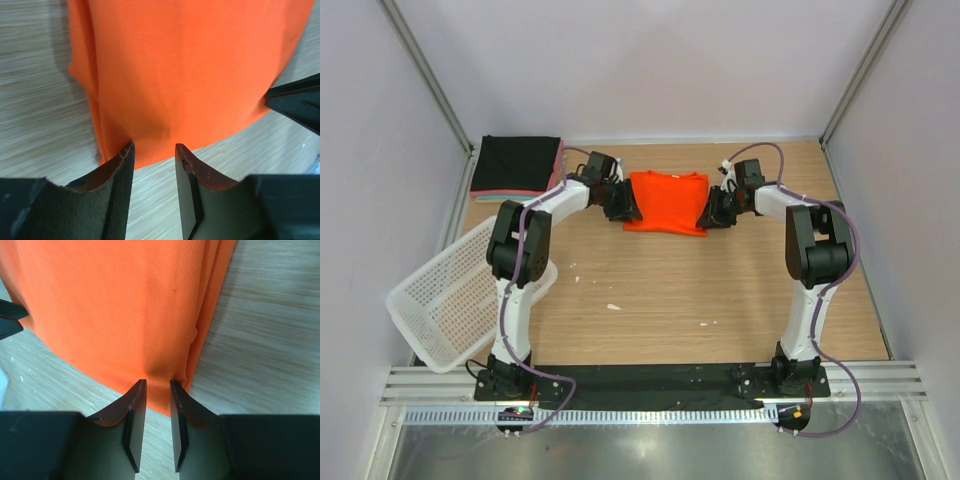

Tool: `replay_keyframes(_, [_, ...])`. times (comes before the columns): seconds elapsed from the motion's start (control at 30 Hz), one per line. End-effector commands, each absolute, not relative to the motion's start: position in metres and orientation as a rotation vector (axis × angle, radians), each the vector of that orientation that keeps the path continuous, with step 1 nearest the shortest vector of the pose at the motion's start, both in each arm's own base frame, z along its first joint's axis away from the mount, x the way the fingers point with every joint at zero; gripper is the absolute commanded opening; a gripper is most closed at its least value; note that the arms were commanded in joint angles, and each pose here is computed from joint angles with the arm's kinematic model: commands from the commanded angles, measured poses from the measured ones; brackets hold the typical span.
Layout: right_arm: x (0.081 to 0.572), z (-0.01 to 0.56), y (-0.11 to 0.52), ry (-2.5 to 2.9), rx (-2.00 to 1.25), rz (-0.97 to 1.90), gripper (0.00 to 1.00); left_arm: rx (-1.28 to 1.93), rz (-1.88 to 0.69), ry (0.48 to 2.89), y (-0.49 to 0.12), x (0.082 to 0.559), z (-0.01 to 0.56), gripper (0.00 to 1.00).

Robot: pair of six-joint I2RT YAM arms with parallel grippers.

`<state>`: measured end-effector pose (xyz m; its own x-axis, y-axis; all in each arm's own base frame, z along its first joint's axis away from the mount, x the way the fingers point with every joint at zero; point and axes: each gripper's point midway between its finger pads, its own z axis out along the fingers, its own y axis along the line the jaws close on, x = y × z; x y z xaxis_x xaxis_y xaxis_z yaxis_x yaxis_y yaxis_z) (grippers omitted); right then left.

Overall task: Fold and stack the t-shirts
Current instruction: Fold the tshirt

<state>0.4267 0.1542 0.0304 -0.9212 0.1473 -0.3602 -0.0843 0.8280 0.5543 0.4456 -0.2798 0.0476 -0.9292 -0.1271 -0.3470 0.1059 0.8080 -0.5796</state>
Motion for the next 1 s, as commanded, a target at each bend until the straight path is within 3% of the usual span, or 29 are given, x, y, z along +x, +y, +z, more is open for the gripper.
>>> replay_keyframes(0.0, [0.43,0.077,0.147,2.519,-0.005,0.767,0.32,0.057,-0.83,2.527,-0.274,0.455,0.102,0.4])
replay_keyframes(0.37, [0.41,0.059,0.139,2.606,-0.008,0.716,0.47,0.064,-0.75,2.67,-0.259,0.433,0.066,0.43])
replay_keyframes(0.97, [0.405,0.029,0.145,2.644,-0.021,0.79,0.47,0.084,-0.85,2.7,-0.259,0.432,0.044,0.45])
